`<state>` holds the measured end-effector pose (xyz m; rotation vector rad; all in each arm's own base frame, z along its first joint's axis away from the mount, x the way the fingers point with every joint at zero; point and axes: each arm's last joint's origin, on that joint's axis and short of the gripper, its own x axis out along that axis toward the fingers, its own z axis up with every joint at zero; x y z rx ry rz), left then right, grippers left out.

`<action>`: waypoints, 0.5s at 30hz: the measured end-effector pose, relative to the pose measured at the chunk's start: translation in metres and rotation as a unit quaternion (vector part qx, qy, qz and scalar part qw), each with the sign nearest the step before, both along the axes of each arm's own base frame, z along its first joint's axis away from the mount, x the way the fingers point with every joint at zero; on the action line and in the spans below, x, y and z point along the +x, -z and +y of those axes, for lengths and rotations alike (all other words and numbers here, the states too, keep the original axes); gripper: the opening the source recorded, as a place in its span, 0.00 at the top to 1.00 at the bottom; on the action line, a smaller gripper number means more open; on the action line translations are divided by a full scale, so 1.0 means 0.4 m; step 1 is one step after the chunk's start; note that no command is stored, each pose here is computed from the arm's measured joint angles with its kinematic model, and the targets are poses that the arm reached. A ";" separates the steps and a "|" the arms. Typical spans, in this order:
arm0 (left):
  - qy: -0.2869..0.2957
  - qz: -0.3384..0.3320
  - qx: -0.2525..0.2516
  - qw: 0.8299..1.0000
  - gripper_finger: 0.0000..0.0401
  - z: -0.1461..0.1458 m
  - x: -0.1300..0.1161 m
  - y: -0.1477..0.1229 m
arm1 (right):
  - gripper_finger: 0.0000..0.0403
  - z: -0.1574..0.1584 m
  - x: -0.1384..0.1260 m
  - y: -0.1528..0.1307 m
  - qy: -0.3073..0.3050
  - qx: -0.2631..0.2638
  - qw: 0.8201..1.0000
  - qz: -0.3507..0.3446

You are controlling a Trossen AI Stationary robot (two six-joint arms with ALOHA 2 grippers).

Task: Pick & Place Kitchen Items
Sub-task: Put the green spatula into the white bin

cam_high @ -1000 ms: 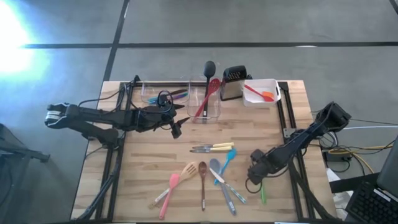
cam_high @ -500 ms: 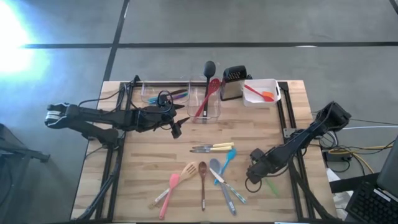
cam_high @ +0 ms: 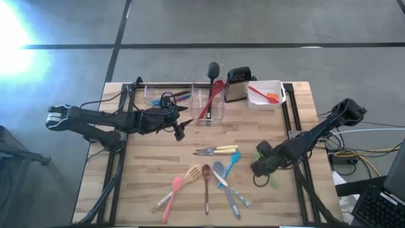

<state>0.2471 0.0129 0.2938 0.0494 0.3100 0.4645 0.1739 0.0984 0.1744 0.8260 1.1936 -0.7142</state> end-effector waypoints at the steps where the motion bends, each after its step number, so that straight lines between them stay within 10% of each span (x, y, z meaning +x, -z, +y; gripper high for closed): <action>1: 0.000 0.000 0.000 1.000 0.32 0.000 0.000 0.000 | 0.98 -0.008 -0.002 -0.008 0.003 -0.005 1.000 -0.007; 15: -0.001 -0.001 -0.002 1.000 0.32 0.000 0.000 0.000 | 0.98 -0.208 -0.025 -0.115 0.035 -0.206 0.974 -0.091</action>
